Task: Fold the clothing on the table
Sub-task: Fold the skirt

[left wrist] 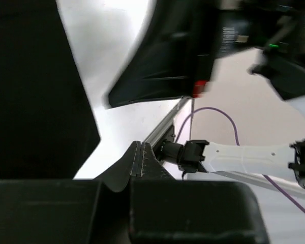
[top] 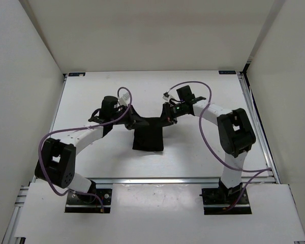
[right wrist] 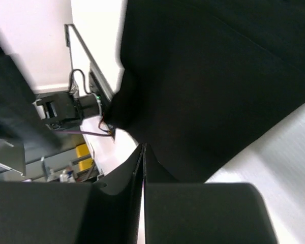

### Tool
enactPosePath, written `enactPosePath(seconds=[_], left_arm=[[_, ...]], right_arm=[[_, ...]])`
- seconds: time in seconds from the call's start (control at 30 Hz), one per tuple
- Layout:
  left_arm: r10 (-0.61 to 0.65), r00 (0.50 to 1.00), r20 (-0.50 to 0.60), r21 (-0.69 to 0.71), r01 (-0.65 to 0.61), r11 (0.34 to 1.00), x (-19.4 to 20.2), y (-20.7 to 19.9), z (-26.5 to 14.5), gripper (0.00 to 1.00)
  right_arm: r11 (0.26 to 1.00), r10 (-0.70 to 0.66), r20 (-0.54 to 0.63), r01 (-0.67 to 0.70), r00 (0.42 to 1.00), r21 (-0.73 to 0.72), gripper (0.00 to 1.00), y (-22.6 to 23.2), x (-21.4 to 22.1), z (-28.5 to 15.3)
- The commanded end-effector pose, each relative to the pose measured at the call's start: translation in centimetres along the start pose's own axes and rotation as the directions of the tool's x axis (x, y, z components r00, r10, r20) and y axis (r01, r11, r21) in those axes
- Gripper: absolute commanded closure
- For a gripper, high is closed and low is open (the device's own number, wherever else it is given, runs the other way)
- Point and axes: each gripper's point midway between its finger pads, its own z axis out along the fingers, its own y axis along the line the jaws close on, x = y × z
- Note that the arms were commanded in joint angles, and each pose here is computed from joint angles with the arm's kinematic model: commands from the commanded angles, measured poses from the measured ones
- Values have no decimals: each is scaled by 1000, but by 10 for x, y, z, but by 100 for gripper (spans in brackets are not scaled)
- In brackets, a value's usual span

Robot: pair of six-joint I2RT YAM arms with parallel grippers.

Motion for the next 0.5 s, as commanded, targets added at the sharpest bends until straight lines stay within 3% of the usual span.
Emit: enactPosePath(seconds=[0.0,0.13,0.27,0.47], left_arm=[[-3,999,-42,97,8,995,10,-15,5,100],[-61,990,-124,35,65,997,42,29,15,100],[-145,983,-112,-114,132,985,71,94,6,100],[-144,984,-101,-225,118,967,78,124,-11,100]], right_arm=[[999,34,-59,-33,998,20,97,-12,16,14],[998,58,-92,-57,994,4,98,-12,23,23],[997,69,-100,-70,993,-12,98,-11,25,24],[998,67,-114,-69,991,-13,98,-6,27,24]])
